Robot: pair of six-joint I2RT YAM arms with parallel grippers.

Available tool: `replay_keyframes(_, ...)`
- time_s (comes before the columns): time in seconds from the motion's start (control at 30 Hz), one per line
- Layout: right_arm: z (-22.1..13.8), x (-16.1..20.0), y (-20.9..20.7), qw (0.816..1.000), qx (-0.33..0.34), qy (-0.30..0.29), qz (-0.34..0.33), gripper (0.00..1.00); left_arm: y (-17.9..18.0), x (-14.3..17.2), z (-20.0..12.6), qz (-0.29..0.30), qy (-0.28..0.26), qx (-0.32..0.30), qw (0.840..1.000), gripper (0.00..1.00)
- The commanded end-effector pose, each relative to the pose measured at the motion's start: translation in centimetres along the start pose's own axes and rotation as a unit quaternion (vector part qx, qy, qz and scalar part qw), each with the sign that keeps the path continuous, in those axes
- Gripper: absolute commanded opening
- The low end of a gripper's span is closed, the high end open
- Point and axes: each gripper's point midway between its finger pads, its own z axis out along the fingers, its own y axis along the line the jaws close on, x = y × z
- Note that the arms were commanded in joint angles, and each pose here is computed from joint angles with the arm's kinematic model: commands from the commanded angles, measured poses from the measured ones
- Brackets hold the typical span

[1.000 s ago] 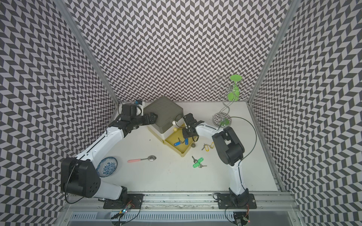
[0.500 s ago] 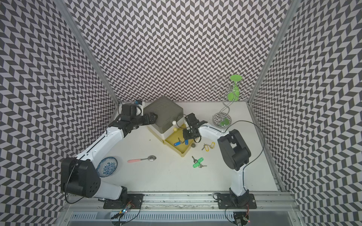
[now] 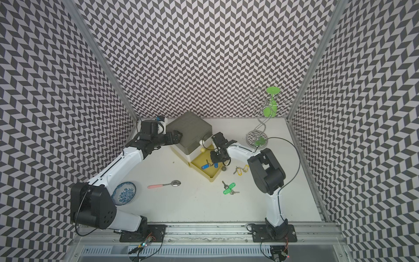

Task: Take the keys out of the drawer
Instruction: Pick up the key from the drawer, then place the key at the center of the board.

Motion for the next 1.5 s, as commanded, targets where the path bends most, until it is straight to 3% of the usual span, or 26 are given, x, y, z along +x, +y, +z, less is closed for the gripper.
replay_keyframes(0.0, 1.1, 0.3, -0.9, 1.0, 0.029, 0.01, 0.001, 0.34, 2.6, 7.7, 1.7, 0.005, 0.131, -0.038, 0.991, 1.0)
replay_keyframes(0.27, 0.8, 0.1, -1.4, 0.999, 0.045, 0.005, 0.002, 0.13, 2.6, 7.8, 1.7, 0.005, 0.132, -0.036, 0.991, 1.0)
replay_keyframes(0.37, -0.1, -0.5, -1.3, 0.999, 0.046, -0.007, 0.001, 0.0, 2.6, 7.8, 1.8, 0.005, 0.133, -0.037, 0.99, 1.0)
replay_keyframes(0.63, -7.6, -4.5, 1.4, 0.995, 0.003, -0.103, -0.005, 0.0, 2.6, 7.9, 1.9, 0.004, 0.135, -0.037, 0.99, 1.0)
replay_keyframes(0.83, -13.6, -4.1, 2.7, 0.99, -0.034, -0.135, 0.009, 0.0, 2.6, 7.5, 2.1, 0.005, 0.134, -0.037, 0.99, 1.0)
replay_keyframes(0.93, -15.2, -2.1, 2.8, 0.99, -0.049, -0.127, 0.019, 0.0, 2.5, 7.3, 2.0, 0.006, 0.131, -0.036, 0.991, 1.0)
replay_keyframes(1.13, -15.6, 5.2, 5.3, 0.99, -0.123, -0.073, 0.01, 0.0, 2.7, 7.4, 1.8, 0.007, 0.13, -0.04, 0.991, 1.0)
replay_keyframes(1.47, -13.2, 16.4, 6.9, 0.985, -0.169, 0.018, -0.041, 0.0, 2.9, 8.4, 1.6, 0.006, 0.138, -0.042, 0.99, 1.0)
